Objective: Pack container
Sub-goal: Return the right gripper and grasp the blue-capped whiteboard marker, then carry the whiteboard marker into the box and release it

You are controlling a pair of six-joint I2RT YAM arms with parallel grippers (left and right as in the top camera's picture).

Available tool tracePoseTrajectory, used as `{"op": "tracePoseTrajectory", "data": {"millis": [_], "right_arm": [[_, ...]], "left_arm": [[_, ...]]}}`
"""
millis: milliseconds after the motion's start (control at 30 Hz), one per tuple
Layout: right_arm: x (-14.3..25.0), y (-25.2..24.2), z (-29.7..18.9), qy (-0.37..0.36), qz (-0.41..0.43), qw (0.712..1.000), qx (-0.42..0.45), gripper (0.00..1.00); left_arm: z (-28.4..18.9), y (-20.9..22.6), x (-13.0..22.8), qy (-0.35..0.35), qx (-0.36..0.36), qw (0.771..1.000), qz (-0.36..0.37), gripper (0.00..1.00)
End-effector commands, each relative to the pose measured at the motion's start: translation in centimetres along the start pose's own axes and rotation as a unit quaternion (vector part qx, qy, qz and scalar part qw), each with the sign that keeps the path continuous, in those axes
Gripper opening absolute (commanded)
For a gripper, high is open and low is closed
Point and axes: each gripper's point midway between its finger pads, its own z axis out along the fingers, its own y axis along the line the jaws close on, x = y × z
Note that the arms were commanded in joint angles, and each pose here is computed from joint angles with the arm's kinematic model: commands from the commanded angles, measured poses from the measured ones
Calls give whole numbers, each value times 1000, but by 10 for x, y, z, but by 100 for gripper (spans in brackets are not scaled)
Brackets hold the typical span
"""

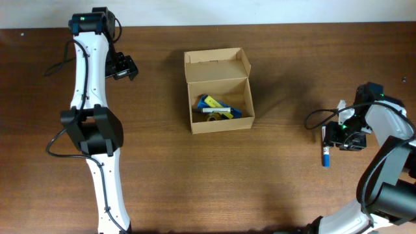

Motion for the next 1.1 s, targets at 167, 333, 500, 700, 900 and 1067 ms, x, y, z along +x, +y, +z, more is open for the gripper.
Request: {"op": "tracePoseTrajectory", "data": {"millis": [167,333,500,700,900,1067], "right_arm": [[-1,13,3,3,-9,1000,-11,52],[-6,7,5,-3,-15,1000,14,52],[-5,8,16,12,-16,1000,13,46],[1,10,36,45,-9,999,8,45],[5,10,45,61,-7,998,5,4],[0,18,44,49,-5,999,-20,4]], "left_arm": [[-10,3,-1,-12,1,1000,5,100],[-10,3,-1,-12,1,1000,5,100],[-10,3,-1,-12,1,1000,5,100],[-10,3,-1,-12,1,1000,5,100],[-10,3,-1,-12,1,1000,5,100],[-10,3,-1,-12,1,1000,5,100]]}}
